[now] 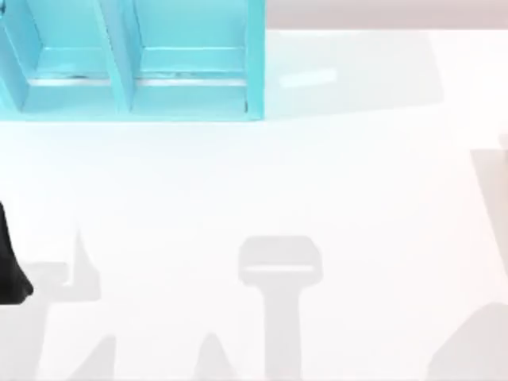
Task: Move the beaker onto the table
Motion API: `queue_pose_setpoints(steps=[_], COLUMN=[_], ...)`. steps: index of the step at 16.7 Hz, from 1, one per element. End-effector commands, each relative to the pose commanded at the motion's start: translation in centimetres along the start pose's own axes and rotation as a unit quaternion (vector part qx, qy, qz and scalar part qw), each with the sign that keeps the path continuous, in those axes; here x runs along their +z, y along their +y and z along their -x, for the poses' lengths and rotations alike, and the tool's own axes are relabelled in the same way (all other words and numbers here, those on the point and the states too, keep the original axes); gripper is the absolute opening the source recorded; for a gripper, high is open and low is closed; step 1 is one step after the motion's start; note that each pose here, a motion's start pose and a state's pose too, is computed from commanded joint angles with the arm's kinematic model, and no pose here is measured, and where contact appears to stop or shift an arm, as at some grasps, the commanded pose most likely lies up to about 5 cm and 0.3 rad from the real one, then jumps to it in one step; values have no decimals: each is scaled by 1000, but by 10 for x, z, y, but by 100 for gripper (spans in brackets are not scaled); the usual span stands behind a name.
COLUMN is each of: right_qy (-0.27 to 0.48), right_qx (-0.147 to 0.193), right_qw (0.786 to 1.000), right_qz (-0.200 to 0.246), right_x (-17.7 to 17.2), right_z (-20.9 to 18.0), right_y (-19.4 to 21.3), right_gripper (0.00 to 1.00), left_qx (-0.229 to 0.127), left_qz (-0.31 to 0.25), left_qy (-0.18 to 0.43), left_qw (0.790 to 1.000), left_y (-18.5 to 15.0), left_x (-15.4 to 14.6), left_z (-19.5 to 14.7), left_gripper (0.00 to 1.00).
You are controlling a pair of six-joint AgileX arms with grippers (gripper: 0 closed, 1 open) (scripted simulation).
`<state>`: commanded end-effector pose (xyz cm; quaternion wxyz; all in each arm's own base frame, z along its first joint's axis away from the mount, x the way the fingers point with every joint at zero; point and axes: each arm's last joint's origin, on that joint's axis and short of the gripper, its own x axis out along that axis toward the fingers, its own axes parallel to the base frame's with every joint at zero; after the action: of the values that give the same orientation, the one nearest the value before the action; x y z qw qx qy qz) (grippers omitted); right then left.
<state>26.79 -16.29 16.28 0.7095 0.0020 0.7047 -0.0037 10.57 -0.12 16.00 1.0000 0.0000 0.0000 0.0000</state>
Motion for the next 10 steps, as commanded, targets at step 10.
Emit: queue_pose_setpoints(steps=[10], right_qy=[4], right_qx=[2], right_qw=[1000], right_qz=[-1], right_x=[-4], right_z=[87], right_y=[89], right_gripper=[0], left_qx=[0], left_qz=[0], left_qy=[0], left_qw=[1000], left_y=[0], left_x=[0], left_z=[0], left_gripper=[100])
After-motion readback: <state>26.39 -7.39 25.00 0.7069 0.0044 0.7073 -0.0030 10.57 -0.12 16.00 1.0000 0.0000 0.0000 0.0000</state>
